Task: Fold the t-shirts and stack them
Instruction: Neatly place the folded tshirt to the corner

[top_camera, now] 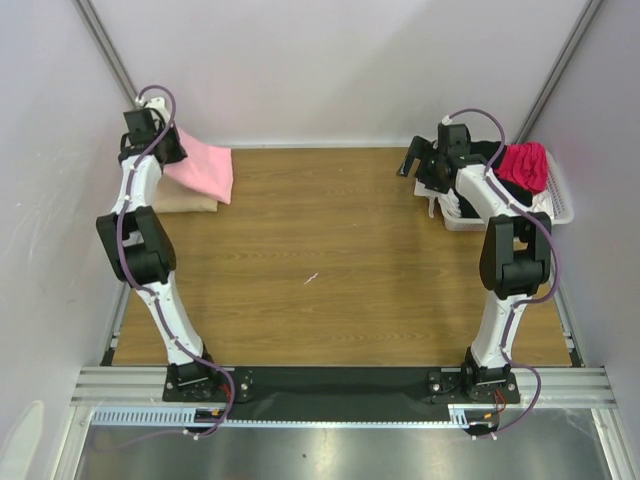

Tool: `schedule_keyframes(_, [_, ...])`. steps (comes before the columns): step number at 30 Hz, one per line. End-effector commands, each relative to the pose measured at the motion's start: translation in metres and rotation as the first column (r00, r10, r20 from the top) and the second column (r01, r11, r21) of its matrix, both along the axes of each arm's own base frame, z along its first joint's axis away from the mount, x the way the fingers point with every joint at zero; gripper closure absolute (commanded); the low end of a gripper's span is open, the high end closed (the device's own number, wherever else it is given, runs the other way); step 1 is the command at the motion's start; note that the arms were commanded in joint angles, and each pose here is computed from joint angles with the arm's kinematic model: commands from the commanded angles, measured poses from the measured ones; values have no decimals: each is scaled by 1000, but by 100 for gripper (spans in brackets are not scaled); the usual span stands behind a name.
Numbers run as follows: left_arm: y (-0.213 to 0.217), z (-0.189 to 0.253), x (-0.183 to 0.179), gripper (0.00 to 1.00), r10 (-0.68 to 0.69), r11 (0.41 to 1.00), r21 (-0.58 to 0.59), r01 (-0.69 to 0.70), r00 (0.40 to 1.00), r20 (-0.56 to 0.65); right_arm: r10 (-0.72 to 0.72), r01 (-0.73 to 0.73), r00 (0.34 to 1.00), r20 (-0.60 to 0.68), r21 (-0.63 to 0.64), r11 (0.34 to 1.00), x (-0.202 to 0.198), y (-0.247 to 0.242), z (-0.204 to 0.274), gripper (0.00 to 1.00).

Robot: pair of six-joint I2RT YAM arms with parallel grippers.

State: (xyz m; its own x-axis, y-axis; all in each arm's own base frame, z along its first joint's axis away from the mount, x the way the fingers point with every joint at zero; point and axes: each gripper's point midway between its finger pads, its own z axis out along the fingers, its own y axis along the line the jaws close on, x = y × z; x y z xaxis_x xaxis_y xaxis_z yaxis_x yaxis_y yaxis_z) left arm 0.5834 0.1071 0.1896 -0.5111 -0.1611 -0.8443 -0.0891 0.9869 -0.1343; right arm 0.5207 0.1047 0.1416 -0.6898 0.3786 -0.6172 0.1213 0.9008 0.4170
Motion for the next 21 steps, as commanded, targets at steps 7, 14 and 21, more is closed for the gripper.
schedule_keyframes(7, [47, -21, 14, 100, -26, 987, 159, 30, 999, -28, -3, 3, 1000, 24, 22, 1000, 11, 3, 7, 0])
schedule_keyframes(14, [65, -9, 23, 100, -27, 980, 197, 31, 999, -22, -5, 4, 1000, 15, 27, 1000, 14, 4, 5, 0])
schedule_keyframes(21, [63, 27, 21, 100, -62, 970, 236, 51, 997, 38, -6, 5, 1000, 5, 54, 999, 15, 9, 1, 0])
